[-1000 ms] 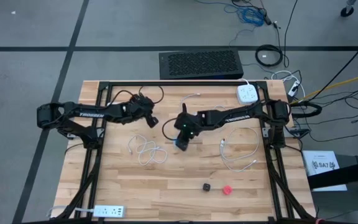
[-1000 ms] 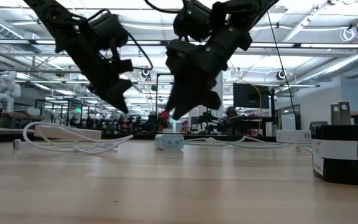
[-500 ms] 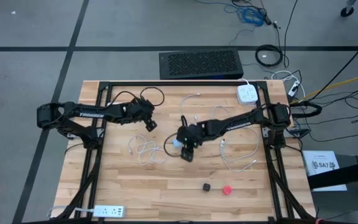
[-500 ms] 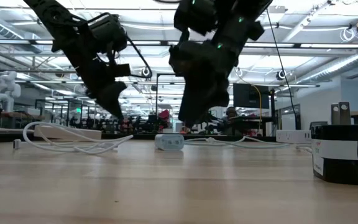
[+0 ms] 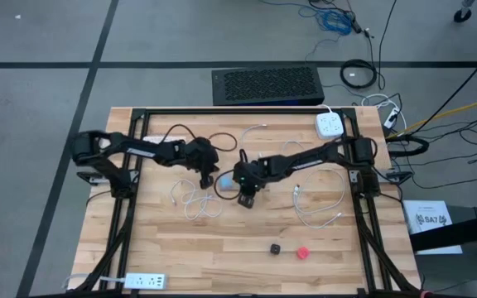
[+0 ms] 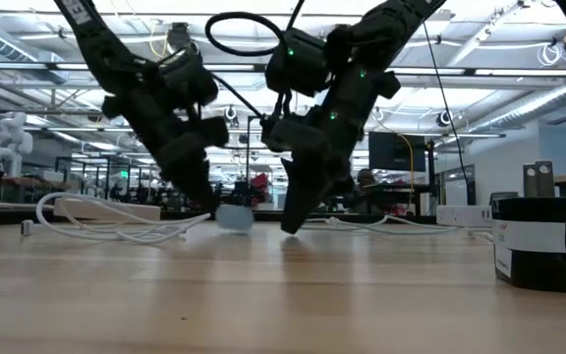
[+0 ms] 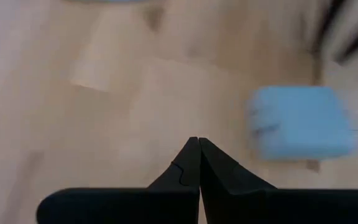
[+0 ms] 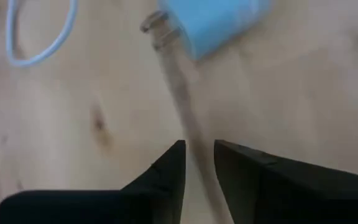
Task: Insert USB
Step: Insert the white charger adapter into the white outlet extension
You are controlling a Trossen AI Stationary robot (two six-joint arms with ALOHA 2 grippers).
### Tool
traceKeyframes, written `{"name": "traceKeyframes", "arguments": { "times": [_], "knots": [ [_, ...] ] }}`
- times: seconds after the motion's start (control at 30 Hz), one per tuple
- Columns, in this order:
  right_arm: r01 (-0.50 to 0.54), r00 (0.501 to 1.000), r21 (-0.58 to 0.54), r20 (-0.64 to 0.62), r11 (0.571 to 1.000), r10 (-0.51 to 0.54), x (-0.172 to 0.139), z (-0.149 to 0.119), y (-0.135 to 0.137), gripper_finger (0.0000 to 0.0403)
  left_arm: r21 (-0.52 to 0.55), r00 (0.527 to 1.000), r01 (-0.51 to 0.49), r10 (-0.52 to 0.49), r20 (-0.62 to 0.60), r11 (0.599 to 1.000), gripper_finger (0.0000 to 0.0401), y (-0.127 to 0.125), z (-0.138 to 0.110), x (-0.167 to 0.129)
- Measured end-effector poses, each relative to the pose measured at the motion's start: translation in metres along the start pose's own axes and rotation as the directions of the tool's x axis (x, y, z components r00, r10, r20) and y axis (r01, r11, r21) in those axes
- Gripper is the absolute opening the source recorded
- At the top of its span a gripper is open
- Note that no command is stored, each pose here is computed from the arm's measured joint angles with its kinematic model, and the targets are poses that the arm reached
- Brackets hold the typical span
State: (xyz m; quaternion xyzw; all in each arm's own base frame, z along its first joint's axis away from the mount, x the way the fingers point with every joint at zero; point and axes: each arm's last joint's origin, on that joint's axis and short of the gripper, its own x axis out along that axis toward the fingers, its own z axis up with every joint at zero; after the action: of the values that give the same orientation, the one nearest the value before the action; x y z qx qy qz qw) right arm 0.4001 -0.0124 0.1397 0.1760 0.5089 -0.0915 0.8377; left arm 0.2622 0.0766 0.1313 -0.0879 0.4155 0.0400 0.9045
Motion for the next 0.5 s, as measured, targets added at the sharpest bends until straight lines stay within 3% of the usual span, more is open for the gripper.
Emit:
{"name": "traceKeyframes", "arguments": {
  "times": [0.23, 0.5],
  "knots": [
    [0.006, 0.999, -0.044, 0.048, 0.999, -0.004, -0.012, 0.008, -0.005, 0.0115, 0.009, 0.998, 0.059, -0.058, -0.039, 0.998, 0.0029, 0.000, -0.006, 0.010],
    [-0.004, 0.998, -0.061, 0.059, 0.998, 0.008, -0.012, 0.010, -0.006, 0.0154, -0.020, 0.986, 0.102, -0.103, -0.127, 0.995, 0.0043, -0.004, -0.013, 0.000]
  ]
}}
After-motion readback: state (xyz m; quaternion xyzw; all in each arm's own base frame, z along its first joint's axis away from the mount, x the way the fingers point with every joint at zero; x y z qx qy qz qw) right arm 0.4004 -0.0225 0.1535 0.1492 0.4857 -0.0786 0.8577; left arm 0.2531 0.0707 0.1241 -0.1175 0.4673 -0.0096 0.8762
